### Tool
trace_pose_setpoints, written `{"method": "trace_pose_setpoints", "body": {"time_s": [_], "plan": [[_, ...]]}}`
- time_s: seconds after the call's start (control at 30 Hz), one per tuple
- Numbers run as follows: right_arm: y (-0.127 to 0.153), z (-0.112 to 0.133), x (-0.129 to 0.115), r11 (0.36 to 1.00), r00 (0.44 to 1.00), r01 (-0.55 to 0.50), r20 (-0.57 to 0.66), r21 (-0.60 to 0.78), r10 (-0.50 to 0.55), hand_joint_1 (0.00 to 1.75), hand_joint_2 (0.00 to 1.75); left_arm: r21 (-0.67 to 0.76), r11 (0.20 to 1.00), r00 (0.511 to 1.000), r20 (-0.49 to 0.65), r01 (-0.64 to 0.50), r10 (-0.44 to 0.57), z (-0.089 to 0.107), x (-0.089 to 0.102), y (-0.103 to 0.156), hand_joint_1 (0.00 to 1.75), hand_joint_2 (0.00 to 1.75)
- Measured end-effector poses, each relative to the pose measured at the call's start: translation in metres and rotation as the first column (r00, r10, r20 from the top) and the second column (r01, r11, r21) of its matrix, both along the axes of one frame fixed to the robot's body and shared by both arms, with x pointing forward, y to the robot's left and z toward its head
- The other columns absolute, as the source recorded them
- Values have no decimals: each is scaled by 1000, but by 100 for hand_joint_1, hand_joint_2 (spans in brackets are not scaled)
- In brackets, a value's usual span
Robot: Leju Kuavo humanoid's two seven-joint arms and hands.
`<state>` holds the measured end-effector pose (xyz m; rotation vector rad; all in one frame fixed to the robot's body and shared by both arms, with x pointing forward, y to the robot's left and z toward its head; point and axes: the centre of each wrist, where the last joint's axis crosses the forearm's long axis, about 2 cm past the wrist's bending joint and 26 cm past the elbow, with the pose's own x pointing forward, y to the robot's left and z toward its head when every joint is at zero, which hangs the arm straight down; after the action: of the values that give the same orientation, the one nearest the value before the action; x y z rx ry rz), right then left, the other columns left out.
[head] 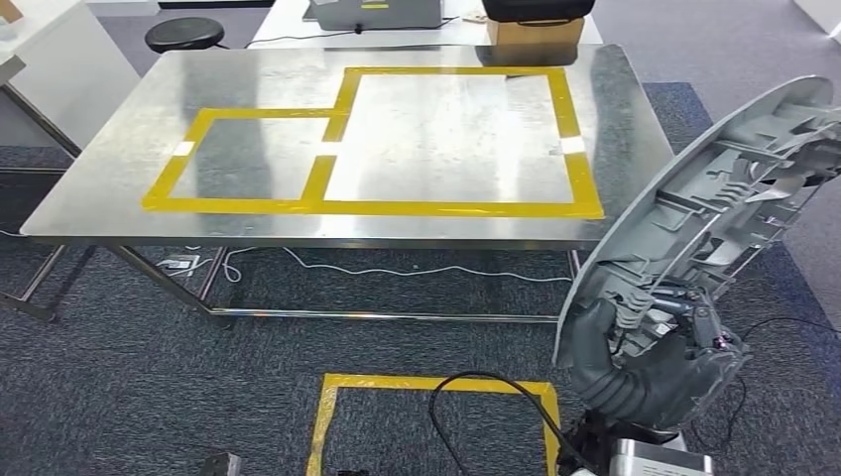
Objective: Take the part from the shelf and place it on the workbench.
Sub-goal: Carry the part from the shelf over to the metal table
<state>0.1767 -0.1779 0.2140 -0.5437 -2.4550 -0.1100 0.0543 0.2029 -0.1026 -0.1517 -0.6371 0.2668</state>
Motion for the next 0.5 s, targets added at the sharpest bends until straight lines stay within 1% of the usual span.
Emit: {"method": "trace_pose_setpoints", "body": {"time_s": [0.5], "plan": [[1,0,2,1000,1000,-8,11,2,8,175,175,-13,1000,1000,9,10,-10,0,0,-1,0,175]]}}
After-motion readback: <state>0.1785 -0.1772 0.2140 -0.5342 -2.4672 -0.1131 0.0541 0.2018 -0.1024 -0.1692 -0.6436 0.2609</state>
